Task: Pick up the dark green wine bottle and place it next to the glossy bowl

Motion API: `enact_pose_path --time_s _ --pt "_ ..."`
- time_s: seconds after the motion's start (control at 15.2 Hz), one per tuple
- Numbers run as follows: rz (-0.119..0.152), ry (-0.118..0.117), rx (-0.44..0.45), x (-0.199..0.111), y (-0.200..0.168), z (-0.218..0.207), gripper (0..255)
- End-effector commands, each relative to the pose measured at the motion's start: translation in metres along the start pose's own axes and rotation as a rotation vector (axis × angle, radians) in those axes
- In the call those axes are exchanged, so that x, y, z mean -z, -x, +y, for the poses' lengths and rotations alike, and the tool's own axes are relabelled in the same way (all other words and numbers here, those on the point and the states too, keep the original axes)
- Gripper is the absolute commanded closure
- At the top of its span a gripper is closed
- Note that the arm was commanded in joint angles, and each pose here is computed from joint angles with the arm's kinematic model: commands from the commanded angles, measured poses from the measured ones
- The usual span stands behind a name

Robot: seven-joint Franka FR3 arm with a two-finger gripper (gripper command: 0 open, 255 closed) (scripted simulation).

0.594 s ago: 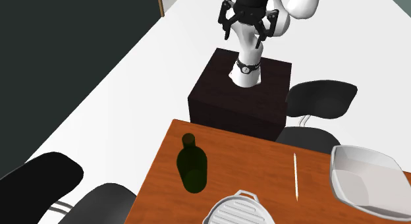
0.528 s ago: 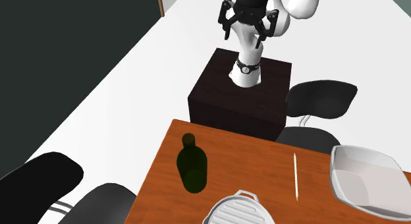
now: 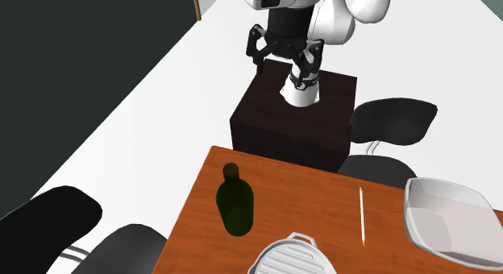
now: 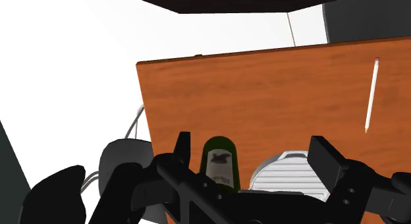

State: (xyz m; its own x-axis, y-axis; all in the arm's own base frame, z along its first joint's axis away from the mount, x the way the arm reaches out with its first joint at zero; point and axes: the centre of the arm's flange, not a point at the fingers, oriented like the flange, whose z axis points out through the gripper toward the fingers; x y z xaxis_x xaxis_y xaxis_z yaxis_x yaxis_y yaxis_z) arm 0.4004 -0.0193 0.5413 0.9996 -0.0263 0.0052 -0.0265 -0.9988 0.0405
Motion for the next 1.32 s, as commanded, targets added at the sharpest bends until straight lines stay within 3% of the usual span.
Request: enact_pose_path --time_s 0.0,0.99,1.25 --pt "0.01 -0.005 0.009 -0.007 -0.024 0.004 0" --pt "0.072 -0.045 0.077 -0.044 -0.208 0.024 0" --pt "0.072 -0.045 0.077 -0.059 -0.21 0.023 0"
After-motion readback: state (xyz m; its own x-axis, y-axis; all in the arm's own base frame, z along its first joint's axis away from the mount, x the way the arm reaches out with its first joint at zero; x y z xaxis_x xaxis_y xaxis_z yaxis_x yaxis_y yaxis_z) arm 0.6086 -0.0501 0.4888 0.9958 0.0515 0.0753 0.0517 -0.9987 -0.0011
